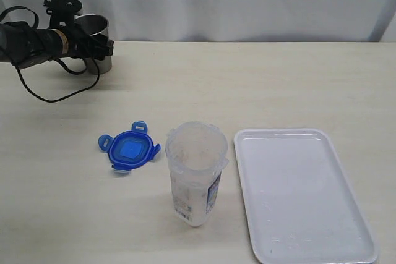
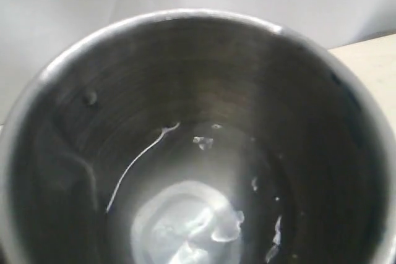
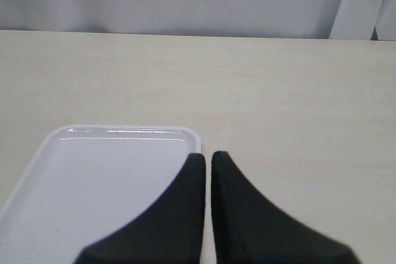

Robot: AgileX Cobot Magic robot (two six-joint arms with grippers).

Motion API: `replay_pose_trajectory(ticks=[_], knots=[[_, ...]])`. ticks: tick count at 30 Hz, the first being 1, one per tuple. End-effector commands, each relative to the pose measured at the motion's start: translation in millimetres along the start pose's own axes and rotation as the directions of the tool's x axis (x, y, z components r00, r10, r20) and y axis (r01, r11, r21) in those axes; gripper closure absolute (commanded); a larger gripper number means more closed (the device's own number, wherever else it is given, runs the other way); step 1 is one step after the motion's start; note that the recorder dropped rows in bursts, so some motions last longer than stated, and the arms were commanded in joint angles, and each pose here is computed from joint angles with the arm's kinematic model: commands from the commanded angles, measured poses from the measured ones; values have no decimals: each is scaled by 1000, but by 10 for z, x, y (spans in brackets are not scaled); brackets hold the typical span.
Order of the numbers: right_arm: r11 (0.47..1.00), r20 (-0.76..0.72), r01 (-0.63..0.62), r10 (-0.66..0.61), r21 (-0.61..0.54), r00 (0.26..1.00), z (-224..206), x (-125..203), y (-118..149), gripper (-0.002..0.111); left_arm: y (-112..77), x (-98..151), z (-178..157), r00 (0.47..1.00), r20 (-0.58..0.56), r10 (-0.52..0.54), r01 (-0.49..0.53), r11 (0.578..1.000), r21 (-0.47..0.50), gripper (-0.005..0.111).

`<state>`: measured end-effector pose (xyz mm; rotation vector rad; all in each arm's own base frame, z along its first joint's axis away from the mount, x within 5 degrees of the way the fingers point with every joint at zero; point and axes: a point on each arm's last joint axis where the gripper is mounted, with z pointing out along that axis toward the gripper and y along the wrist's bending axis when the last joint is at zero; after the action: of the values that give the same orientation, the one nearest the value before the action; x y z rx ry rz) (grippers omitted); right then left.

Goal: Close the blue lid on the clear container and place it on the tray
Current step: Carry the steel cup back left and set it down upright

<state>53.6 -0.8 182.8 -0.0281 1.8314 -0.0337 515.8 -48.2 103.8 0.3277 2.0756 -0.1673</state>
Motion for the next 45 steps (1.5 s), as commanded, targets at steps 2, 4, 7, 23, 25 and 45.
replay_pose_trajectory(ticks=[2, 4, 7, 23, 25, 45], knots=[[1000, 3, 3, -3, -1, 1000, 1, 7, 1, 104, -17, -41, 5, 999, 29, -30, 29, 999, 22, 15], [1000, 3, 3, -3, -1, 1000, 1, 7, 1, 104, -24, -47, 4, 999, 36, -30, 29, 999, 30, 6], [1000, 3, 3, -3, -1, 1000, 1, 7, 1, 104, -14, -38, 5, 999, 27, -30, 30, 999, 19, 5], [1000, 3, 3, -3, -1, 1000, 1, 7, 1, 104, 78, -92, -79, 999, -35, -21, 18, 996, -85, 5], [1000, 3, 3, -3, -1, 1000, 1, 7, 1, 104, 64, -84, -77, 999, -38, -13, 9, 997, -81, 5], [1000, 3, 3, -3, -1, 1000, 1, 7, 1, 104, -80, 443, -257, 984, -171, -49, 49, 999, -6, 5]])
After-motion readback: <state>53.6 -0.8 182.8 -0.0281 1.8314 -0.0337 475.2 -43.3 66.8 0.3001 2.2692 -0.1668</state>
